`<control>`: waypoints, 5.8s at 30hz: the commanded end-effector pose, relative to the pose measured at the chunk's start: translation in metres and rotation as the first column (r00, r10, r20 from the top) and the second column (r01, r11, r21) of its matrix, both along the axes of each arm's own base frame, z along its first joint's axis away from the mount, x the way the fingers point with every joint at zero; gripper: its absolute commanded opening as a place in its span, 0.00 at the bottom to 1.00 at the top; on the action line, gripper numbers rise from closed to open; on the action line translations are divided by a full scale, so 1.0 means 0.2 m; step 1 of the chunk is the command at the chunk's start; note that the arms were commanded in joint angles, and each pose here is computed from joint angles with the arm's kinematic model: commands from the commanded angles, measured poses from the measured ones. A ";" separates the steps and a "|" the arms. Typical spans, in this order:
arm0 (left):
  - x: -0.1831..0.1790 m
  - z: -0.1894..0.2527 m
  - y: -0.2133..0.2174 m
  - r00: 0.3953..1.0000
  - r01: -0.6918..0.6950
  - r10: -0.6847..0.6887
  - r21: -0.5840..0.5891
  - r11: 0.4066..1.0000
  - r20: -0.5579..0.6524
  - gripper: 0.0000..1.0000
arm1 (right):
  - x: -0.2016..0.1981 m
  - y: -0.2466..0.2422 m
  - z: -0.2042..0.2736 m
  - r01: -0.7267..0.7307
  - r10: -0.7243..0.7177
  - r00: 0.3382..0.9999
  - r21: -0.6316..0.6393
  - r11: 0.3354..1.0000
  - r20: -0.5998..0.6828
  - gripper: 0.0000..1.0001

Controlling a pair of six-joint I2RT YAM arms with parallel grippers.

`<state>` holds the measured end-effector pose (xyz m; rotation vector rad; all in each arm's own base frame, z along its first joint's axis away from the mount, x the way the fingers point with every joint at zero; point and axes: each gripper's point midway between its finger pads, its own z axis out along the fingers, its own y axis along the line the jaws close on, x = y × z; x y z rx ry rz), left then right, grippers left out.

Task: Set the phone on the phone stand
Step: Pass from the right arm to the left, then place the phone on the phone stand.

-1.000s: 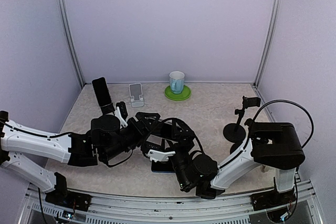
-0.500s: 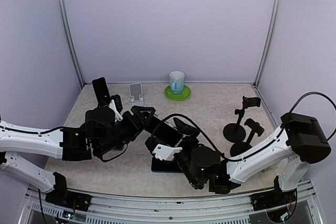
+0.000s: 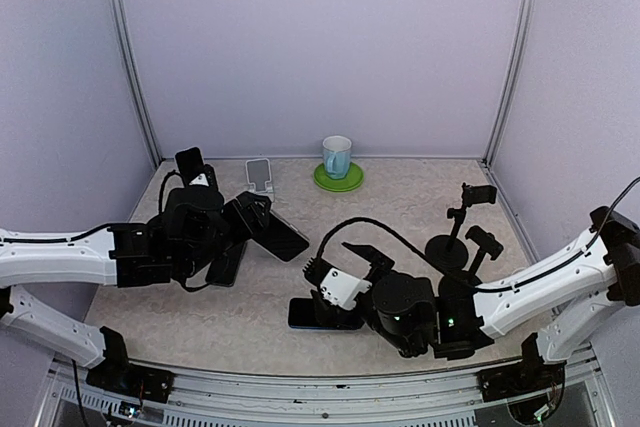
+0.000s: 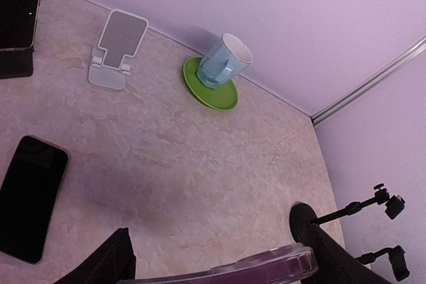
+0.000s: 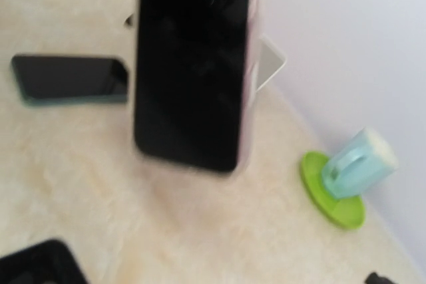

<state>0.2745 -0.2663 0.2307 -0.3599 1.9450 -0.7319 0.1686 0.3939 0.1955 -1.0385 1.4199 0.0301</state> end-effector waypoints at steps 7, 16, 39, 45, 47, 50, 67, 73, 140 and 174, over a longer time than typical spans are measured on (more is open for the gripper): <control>0.16 0.17 0.09 0.993 -0.088 0.078 0.129 0.988 0.084 0.65 | -0.03 -0.09 -0.16 0.029 -0.030 0.990 -0.010 1.000 -0.139 1.00; 0.30 0.18 0.12 0.992 -0.092 0.066 0.254 0.963 0.109 0.65 | -0.01 -0.18 -0.21 0.081 -0.081 0.979 -0.004 0.997 -0.189 1.00; 0.64 0.18 0.14 0.994 -0.056 0.015 0.403 0.914 0.104 0.49 | 0.01 -0.30 -0.23 0.122 -0.114 0.965 0.021 0.992 -0.238 1.00; 0.73 0.22 0.12 0.993 -0.059 0.003 0.455 0.888 0.121 0.49 | 0.01 -0.31 -0.23 0.126 -0.118 0.963 0.020 0.992 -0.241 1.00; 0.77 0.22 0.12 0.992 -0.058 0.000 0.470 0.881 0.123 0.49 | 0.01 -0.32 -0.23 0.127 -0.118 0.963 0.021 0.992 -0.243 1.00; 0.82 0.21 0.12 0.993 -0.059 0.002 0.488 0.871 0.117 0.49 | 0.01 -0.33 -0.22 0.132 -0.121 0.961 0.027 0.991 -0.249 1.00; 1.06 0.10 0.08 0.994 -0.011 -0.053 0.574 0.819 0.095 0.48 | -0.01 -0.42 -0.25 0.142 -0.125 0.952 0.041 0.989 -0.280 1.00; 1.11 0.07 0.08 0.994 -0.006 -0.059 0.580 0.814 0.094 0.48 | -0.01 -0.45 -0.28 0.148 -0.133 0.948 0.033 0.988 -0.289 1.00; 1.53 -0.10 0.21 0.989 -0.098 -0.002 0.653 0.751 0.151 0.45 | 0.03 -0.50 -0.37 0.127 -0.104 0.945 0.055 0.990 -0.309 1.00; 1.54 -0.19 0.23 0.990 -0.121 0.042 0.659 0.742 0.135 0.45 | 0.04 -0.50 -0.38 0.122 -0.100 0.946 0.050 0.991 -0.308 1.00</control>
